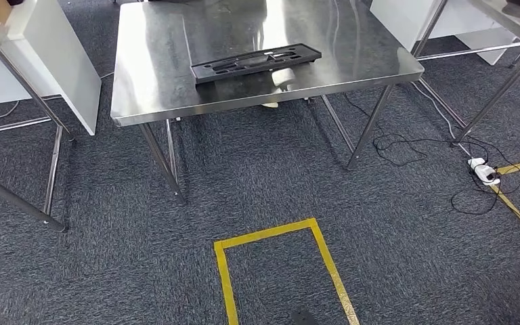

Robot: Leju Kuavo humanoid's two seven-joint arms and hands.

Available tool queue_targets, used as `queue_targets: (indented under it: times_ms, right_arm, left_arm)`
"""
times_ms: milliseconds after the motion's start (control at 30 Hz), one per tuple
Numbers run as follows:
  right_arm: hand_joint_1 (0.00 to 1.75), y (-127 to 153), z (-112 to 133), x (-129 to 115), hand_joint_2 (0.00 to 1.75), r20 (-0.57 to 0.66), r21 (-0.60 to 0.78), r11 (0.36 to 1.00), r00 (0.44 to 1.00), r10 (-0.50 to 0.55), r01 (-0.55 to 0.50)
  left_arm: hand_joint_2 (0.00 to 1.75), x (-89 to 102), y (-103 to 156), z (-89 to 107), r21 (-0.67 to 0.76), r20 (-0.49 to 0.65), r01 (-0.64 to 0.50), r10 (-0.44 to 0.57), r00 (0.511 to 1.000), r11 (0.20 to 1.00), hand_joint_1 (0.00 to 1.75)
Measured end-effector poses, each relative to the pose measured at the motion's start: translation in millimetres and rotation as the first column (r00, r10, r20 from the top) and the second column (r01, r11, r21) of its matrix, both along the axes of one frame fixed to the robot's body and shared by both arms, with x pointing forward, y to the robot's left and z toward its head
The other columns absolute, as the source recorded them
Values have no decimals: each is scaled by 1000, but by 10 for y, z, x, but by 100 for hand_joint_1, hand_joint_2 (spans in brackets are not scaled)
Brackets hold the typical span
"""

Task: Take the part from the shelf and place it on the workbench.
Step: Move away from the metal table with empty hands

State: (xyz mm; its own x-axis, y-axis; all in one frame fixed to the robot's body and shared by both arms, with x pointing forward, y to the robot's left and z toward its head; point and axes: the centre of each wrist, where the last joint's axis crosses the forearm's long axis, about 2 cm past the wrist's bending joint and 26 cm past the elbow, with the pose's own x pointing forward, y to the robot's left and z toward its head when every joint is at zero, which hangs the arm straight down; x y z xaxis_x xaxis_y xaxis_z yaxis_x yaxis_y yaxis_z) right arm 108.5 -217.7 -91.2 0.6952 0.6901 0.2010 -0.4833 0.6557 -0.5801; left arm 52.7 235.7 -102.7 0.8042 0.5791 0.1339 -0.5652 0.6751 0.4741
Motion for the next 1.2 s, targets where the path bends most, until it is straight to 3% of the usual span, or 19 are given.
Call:
queue_targets:
  times_ms: [733, 1200]
  right_arm:
    - [0, -201, -59, -150, 0, -12, 43, 975, 976, -216, 216]
    - [0, -275, -92, -273, 0, -42, 38, 964, 964, -262, 264]
  left_arm:
    - [0, -28, 81, -13, 28, 23, 65, -66, 998, 997, 0]
    - [0, 14, 119, -14, 26, 45, 100, -101, 994, 995, 0]
